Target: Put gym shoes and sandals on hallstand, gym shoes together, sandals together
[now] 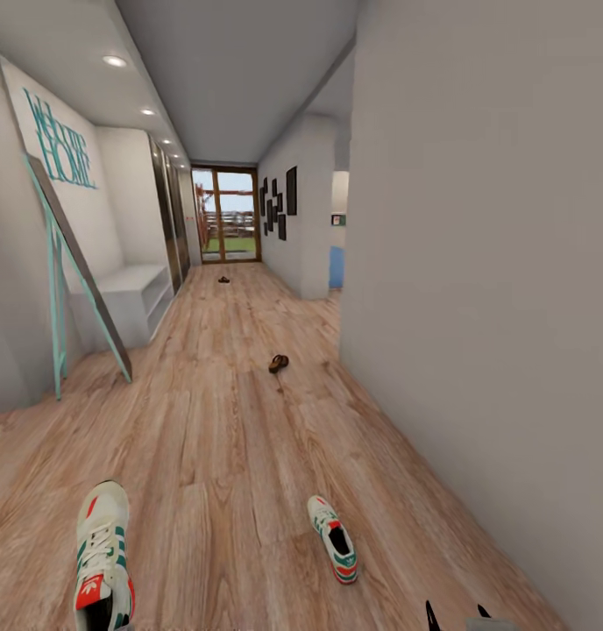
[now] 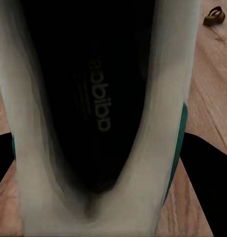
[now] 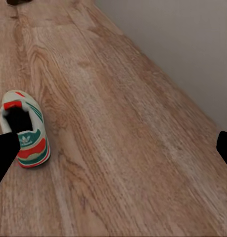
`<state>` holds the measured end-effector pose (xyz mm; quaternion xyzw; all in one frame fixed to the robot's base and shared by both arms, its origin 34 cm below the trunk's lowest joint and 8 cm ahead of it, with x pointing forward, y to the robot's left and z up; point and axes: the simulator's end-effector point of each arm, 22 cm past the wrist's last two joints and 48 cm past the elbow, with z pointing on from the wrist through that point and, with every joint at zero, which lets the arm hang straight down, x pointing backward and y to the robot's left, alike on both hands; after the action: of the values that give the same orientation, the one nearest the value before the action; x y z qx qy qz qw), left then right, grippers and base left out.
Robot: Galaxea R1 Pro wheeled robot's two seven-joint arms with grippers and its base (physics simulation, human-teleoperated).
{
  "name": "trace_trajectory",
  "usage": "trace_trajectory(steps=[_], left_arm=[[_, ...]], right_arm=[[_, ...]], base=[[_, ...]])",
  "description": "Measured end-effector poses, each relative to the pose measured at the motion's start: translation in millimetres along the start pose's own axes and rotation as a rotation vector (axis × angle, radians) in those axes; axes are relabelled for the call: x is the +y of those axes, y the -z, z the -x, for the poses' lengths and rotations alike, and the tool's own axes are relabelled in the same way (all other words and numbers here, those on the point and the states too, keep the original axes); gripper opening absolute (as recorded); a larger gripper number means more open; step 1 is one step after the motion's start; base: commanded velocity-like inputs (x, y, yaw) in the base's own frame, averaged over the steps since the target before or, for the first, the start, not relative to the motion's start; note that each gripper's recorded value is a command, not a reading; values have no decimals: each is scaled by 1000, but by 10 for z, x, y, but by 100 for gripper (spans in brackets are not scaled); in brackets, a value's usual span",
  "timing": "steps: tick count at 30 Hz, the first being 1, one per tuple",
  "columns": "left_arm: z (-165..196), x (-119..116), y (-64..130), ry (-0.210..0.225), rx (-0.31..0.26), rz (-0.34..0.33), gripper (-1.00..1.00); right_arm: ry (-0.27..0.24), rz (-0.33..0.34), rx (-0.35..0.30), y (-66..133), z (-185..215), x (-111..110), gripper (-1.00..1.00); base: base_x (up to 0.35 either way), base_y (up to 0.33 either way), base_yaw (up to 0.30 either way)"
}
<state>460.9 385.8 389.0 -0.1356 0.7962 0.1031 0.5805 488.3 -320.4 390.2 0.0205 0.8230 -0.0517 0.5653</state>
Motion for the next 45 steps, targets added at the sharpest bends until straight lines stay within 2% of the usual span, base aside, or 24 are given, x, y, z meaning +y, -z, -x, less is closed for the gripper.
trace_trajectory(steps=[12, 28, 37, 45], left_arm=[[-12, 0, 3, -1, 3, 0, -100], [-89, 5, 16, -8, 21, -1, -100], [-127, 11, 24, -11, 30, 0, -100], [-130, 11, 25, -11, 31, 0, -100]], right_arm=[[0, 0, 2, 0, -10, 0, 100], [2, 0, 17, 3, -75, 0, 100], [3, 0, 25, 6, -110, 0, 100], [3, 0, 25, 7, -108, -1, 100]], base=[[0, 0, 261], [0, 0, 178], [2, 0, 31], [212, -175, 48]])
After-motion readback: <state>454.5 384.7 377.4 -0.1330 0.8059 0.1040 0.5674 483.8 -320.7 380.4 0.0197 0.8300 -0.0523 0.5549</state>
